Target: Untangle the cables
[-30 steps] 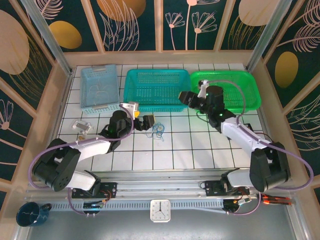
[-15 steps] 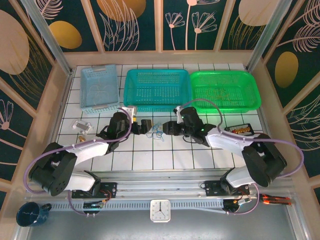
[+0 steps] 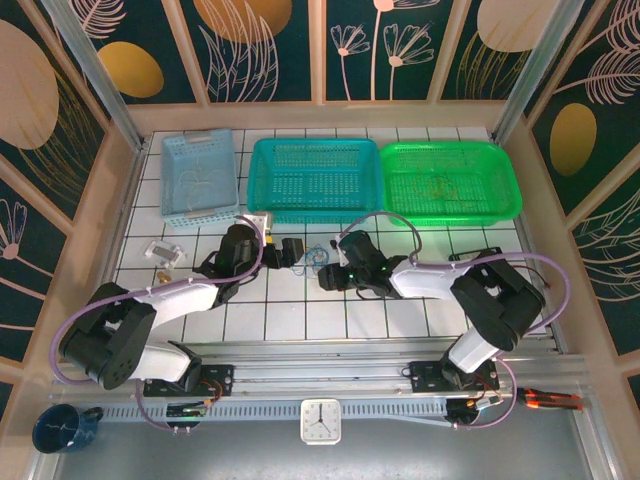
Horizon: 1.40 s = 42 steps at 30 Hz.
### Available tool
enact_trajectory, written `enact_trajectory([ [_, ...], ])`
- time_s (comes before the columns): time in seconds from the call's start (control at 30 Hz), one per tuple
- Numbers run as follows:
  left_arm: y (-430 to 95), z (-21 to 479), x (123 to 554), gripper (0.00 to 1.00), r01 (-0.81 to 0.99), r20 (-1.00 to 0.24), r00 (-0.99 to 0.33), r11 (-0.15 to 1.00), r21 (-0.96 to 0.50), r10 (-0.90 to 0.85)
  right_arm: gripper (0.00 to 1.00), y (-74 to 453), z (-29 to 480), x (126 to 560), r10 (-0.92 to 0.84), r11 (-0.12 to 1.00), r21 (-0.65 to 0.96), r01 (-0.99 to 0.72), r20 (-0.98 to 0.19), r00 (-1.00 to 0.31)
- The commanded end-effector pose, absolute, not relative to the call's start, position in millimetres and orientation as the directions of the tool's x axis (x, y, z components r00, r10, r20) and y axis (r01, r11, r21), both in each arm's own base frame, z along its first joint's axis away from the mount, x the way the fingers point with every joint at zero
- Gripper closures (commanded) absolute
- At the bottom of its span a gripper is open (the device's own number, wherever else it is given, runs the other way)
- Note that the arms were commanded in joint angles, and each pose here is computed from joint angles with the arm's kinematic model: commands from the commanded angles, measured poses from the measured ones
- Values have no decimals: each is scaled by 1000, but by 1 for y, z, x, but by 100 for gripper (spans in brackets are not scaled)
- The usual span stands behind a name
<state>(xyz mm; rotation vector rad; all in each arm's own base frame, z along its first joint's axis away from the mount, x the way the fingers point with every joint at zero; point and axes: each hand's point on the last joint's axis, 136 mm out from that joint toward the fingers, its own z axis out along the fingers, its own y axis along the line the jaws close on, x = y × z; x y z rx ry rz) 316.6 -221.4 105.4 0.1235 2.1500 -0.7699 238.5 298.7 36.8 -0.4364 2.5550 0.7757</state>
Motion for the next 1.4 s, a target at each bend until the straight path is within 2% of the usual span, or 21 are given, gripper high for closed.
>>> enact_trajectory([
  [0.0,-220,107,319,1,329,-743,-639,803,-497,-199,58,302,37,245,-175,800,423,-426,-515,-839],
  [0.2,-220,108,319,1,329,-742,-639,801,-501,-202,65,305,32,249,-179,803,417,-427,-514,-839],
  [0.43,-220,108,320,1,329,-744,-637,800,-502,-205,67,310,31,253,-180,801,417,-430,-517,-837],
  [0.57,-220,108,320,1,329,-743,-637,800,-502,-205,72,312,30,254,-183,801,415,-432,-517,-836],
  [0.8,-221,111,321,1,336,-748,-632,797,-502,-204,100,312,37,254,-196,794,412,-447,-523,-830],
  [1.37,-225,126,321,1,417,-803,-577,790,-449,-152,100,310,148,283,-73,641,566,-518,-627,-776],
])
